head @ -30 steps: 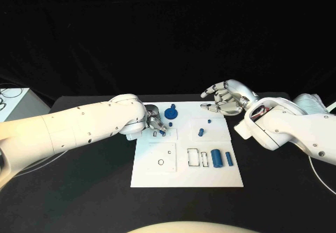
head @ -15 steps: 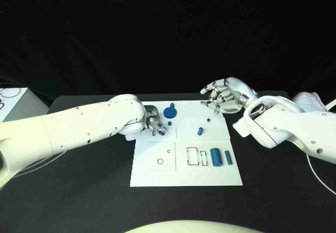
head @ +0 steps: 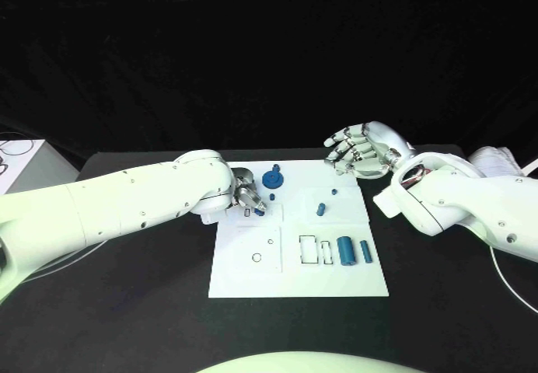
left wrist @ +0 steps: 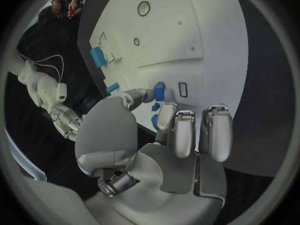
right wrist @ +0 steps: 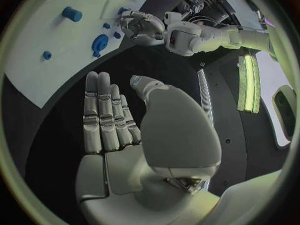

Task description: Assemble the parts on the task board

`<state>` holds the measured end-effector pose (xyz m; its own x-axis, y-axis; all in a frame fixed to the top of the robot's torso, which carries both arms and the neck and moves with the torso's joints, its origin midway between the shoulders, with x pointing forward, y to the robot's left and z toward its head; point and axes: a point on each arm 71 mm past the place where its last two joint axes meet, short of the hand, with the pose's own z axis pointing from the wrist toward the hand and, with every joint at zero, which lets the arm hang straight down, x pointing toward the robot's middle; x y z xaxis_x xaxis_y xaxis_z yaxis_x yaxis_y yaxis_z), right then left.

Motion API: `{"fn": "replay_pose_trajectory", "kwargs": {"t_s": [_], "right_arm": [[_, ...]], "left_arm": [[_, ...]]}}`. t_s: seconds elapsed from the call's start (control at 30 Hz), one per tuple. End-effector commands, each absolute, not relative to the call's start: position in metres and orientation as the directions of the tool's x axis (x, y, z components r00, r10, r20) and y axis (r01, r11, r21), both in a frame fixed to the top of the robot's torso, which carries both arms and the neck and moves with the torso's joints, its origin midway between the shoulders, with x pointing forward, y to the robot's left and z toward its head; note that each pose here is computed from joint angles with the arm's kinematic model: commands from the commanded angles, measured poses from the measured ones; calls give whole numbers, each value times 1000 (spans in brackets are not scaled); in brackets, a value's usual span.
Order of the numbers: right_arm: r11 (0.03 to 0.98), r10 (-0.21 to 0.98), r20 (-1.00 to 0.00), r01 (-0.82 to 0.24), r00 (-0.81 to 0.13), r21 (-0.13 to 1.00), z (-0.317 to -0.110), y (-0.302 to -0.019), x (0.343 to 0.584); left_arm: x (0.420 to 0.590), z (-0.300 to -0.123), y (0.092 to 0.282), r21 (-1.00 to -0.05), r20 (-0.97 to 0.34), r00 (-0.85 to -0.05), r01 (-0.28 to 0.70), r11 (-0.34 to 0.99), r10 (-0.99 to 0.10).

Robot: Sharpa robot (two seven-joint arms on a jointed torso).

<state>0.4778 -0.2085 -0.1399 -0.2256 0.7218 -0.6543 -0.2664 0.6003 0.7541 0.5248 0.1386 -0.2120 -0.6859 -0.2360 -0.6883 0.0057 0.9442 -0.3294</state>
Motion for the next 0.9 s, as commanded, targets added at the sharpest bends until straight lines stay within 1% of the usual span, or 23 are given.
{"fn": "replay_pose_trajectory", "kwargs": {"t_s": [0.03,0.47,0.9], "right_arm": [[578,738,-633,-267,-233,771,-140,-208,478],[570,747,-622,-256,-234,781,-140,-209,478],[569,750,-621,-257,-229,781,-140,-209,477]], "left_arm": [[523,-215,139,-305,-681,-701,11,952,-210],[521,-218,140,-279,-660,-730,22,960,-175],[522,-218,140,-271,-658,-734,20,962,-170]]}}
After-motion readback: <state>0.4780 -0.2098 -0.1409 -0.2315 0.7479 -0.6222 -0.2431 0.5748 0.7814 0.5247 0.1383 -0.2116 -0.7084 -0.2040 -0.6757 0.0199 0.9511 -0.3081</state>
